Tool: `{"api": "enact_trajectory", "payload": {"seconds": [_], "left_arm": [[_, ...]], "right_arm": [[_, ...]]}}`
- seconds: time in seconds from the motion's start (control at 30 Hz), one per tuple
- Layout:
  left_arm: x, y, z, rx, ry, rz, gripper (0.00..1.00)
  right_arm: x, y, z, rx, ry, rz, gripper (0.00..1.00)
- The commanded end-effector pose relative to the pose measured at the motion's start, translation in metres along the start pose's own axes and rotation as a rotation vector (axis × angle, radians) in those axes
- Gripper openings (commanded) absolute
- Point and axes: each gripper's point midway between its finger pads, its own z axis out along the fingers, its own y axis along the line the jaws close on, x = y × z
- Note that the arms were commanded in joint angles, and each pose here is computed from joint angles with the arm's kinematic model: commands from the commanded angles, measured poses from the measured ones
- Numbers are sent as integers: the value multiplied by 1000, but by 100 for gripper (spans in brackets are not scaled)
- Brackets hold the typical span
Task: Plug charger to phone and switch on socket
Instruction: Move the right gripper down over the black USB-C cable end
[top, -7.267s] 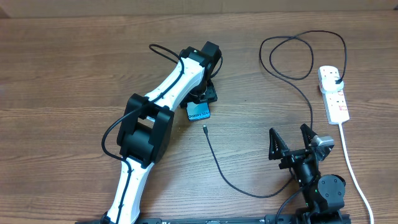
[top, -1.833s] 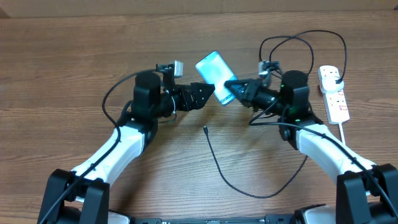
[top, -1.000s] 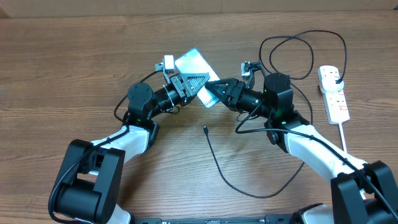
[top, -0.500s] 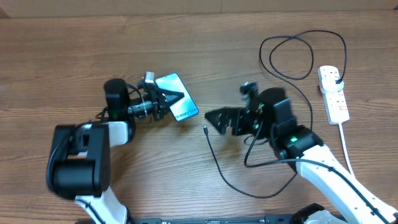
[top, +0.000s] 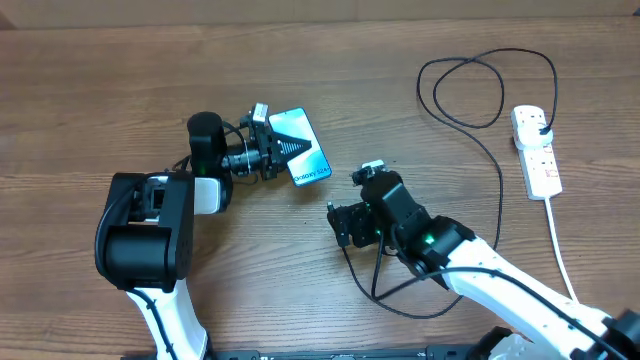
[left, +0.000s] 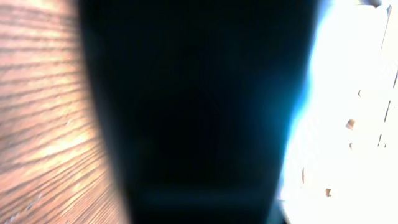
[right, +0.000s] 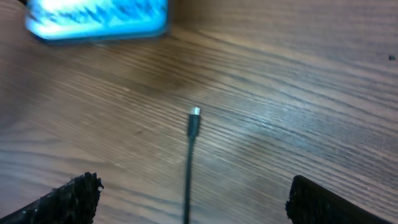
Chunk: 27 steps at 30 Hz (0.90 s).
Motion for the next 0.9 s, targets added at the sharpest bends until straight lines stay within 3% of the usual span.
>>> {"api": "enact_trajectory", "payload": {"seconds": [0.0, 0.07, 0.23, 0.3, 0.43, 0.67, 0.87], "left_arm": [[-7, -13, 1, 22, 13, 45, 4], [-7, -14, 1, 22, 19, -3, 4], [1, -16, 0, 23, 70, -307, 4], [4, -17, 0, 22, 91, -394, 4], [18, -23, -2, 21, 181, -524, 4], [25, -42, -4, 43, 242, -489, 5], [26, -42, -4, 42, 251, -487, 5]], "right_arm": [[4, -8, 14, 52, 17, -17, 95], [8, -9, 21, 58, 31, -17, 95], [11, -11, 24, 64, 42, -14, 95], [14, -12, 24, 70, 56, -14, 100], [27, -24, 22, 123, 106, -18, 100], [55, -64, 8, 334, 206, 1, 100], [64, -64, 6, 346, 221, 138, 100]]}}
